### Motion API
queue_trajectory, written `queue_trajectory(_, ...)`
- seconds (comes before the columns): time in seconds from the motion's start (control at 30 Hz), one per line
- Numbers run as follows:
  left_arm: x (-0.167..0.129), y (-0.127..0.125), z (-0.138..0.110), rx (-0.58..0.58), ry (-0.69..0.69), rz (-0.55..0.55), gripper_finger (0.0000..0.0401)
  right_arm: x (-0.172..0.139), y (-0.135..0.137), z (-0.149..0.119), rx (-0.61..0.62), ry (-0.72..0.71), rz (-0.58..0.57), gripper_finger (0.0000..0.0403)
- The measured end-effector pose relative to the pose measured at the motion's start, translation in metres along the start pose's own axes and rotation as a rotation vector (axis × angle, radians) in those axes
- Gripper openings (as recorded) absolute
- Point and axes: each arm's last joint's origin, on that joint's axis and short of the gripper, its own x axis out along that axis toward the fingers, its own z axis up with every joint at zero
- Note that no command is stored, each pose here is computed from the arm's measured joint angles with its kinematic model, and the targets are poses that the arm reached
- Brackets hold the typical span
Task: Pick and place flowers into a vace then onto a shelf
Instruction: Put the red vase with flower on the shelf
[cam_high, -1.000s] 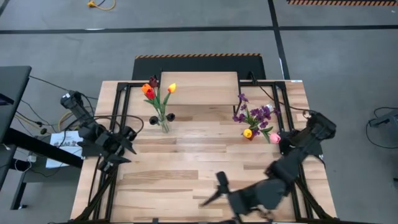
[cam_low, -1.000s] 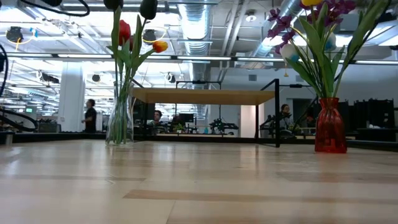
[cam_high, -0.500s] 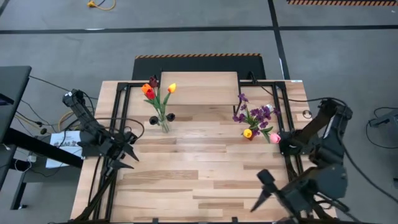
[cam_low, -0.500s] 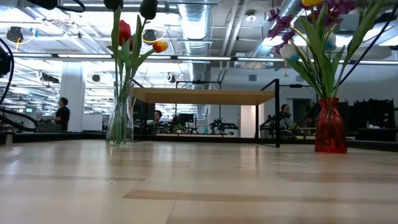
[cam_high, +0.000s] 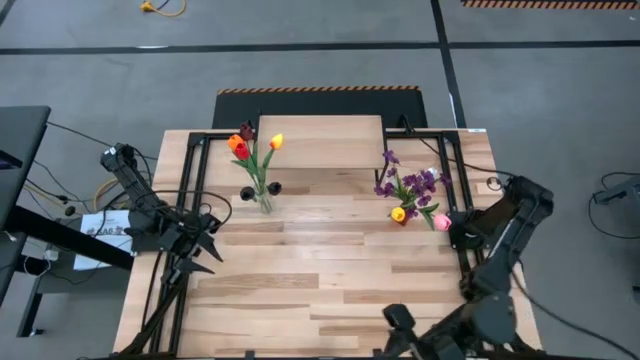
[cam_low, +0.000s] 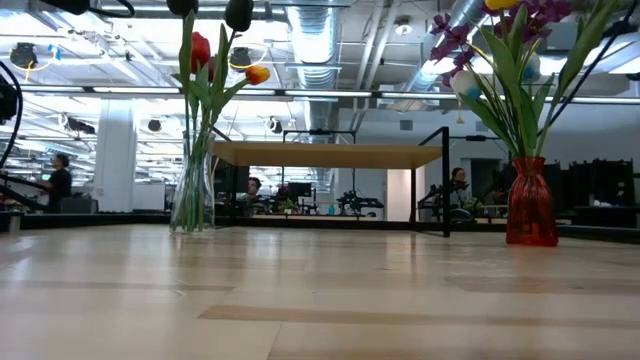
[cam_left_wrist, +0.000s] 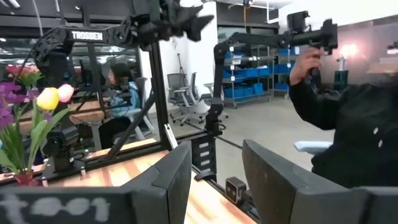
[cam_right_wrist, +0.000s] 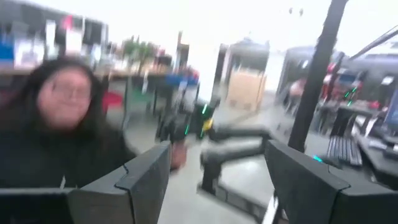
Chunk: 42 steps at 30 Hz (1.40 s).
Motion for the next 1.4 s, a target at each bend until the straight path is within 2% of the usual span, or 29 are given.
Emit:
queue_trajectory(0.1, 0.0, -0.001, -0.003, 0.05, 0.032, -0.03, 0.0135, 0.011, -0.008, -0.004, 0.001, -0.028, -0.04, 0.0255)
queue_trajectory(0.17, 0.001, 0.0, -0.004, 0.062, 0.041, 0.0, 0.0135, 0.015, -0.017, -0.006, -0.003, -0.002, -0.078, 0.0255)
queue_trajectory(0.27, 0.002, 0.004, -0.007, 0.039, 0.087, 0.194, 0.0135, 0.017, -0.029, -0.007, -0.005, 0.015, -0.134, 0.0255)
queue_trajectory(0.4, 0.006, 0.009, -0.013, 0.074, 0.167, 0.44, 0.0135, 0.023, -0.047, -0.006, 0.014, -0.057, -0.197, 0.0255)
queue_trajectory(0.5, 0.01, 0.01, -0.006, 0.066, 0.179, 0.524, 0.0135, 0.036, -0.057, -0.019, 0.009, -0.072, -0.23, 0.0255)
queue_trajectory(0.73, 0.016, 0.008, 0.002, 0.013, 0.22, 0.486, 0.0135, 0.053, -0.081, -0.045, -0.023, -0.046, -0.303, 0.0255)
queue_trajectory(0.83, 0.016, 0.008, 0.001, 0.009, 0.227, 0.486, 0.0135, 0.052, -0.089, -0.047, 0.006, -0.024, -0.33, 0.0255)
queue_trajectory(0.97, 0.016, 0.008, -0.001, 0.001, 0.238, 0.471, 0.0135, 0.044, -0.087, -0.041, -0.077, 0.047, -0.403, 0.0255)
queue_trajectory(1.07, 0.016, 0.007, -0.001, -0.005, 0.24, 0.432, 0.0135, 0.033, -0.08, -0.029, -0.181, 0.124, -0.547, 0.0255)
queue_trajectory(1.2, 0.016, 0.006, -0.001, -0.017, 0.24, 0.409, 0.0135, 0.011, -0.066, -0.009, -0.33, 0.286, -0.802, 0.0255)
queue_trajectory(1.27, 0.016, 0.006, -0.002, -0.025, 0.242, 0.411, 0.0135, -0.004, -0.06, 0.004, -0.346, 0.355, -0.93, 0.0255)
queue_trajectory(1.4, 0.016, 0.006, -0.002, -0.036, 0.245, 0.412, 0.0135, -0.032, -0.044, 0.025, -0.274, 0.459, -1.144, 0.0255)
